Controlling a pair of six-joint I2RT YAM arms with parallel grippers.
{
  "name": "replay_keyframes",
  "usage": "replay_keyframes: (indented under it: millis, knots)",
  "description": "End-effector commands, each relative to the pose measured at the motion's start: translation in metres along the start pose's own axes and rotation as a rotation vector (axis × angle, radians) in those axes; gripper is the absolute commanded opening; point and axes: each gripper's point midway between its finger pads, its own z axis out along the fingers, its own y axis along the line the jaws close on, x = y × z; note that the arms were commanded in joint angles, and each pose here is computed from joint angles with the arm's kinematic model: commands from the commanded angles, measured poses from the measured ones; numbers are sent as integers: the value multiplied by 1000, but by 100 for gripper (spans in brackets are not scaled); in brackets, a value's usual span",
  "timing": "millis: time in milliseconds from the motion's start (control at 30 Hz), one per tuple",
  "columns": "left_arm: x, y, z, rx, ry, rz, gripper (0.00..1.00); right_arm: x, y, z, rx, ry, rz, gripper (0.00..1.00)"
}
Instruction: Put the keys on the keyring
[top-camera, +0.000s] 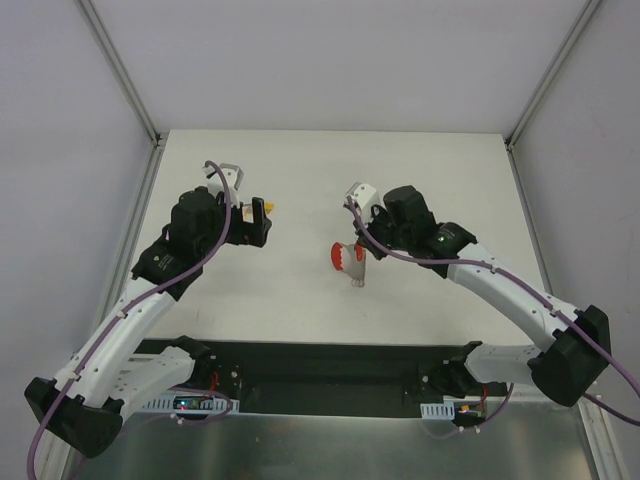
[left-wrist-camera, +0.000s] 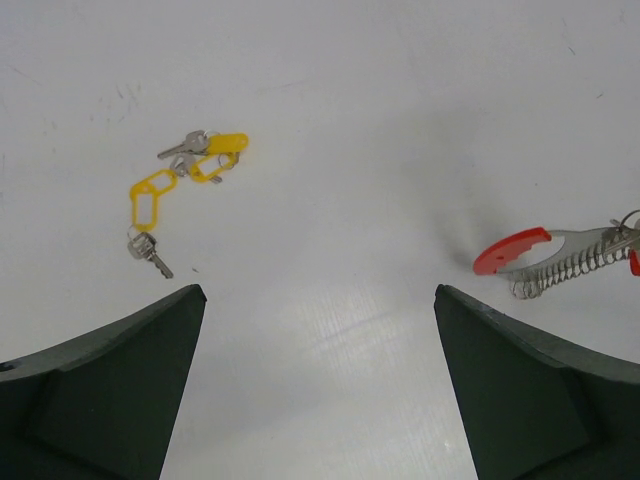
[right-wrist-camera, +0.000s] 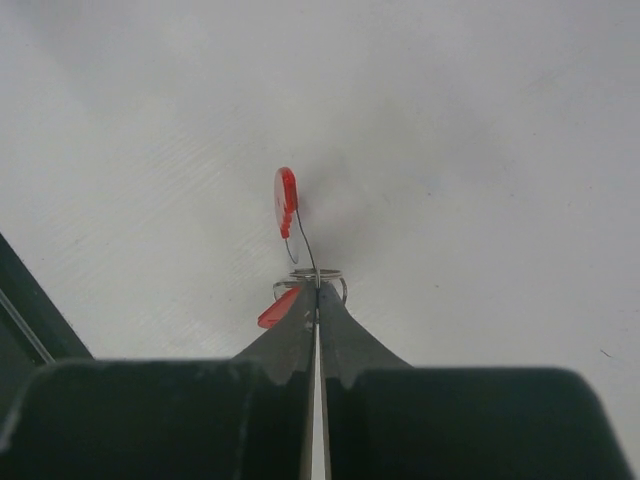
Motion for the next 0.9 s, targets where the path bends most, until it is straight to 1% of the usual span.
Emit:
replay_keyframes:
  millis: [0,200,267,333,400,433,500,533,633,733,767,833,867]
  knots:
    - [2,11,3,-58,-5,-6,99,-25,-28,-10,91,-45,38,1]
    - [7,26,4,-135,-7,11,99,-24,-70,-14,207,-28,77,1]
    - [7,28,4,-144,-10,13,99,-18,-93,-14,269,-6,105,1]
    - [9,32,4,-164,-12,18,99,-22,-114,-16,324,-12,133,1]
    - [12,35,4,-177,-7,25,99,-18,-140,-13,369,-1,197,1]
    - [12,36,4,-182,-8,27,99,-27,-152,-15,388,-25,216,1]
    - [12,37,3,-186,-11,34,99,-27,-178,-8,422,-38,282,1]
    - [11,39,2,-196,-12,36,99,-39,-190,-10,440,-72,295,1]
    - [11,41,0,-207,-20,40,99,-41,-223,-3,504,-108,381,1]
    - [11,41,-1,-207,-26,42,99,-26,-243,1,542,-123,511,1]
    - [11,41,-1,-207,-24,41,99,-10,-249,2,554,-116,562,1]
    - [11,41,-1,-203,-27,41,99,5,-244,9,523,-118,635,1]
    - [12,40,-1,-199,-23,42,99,29,-238,15,515,-75,670,1]
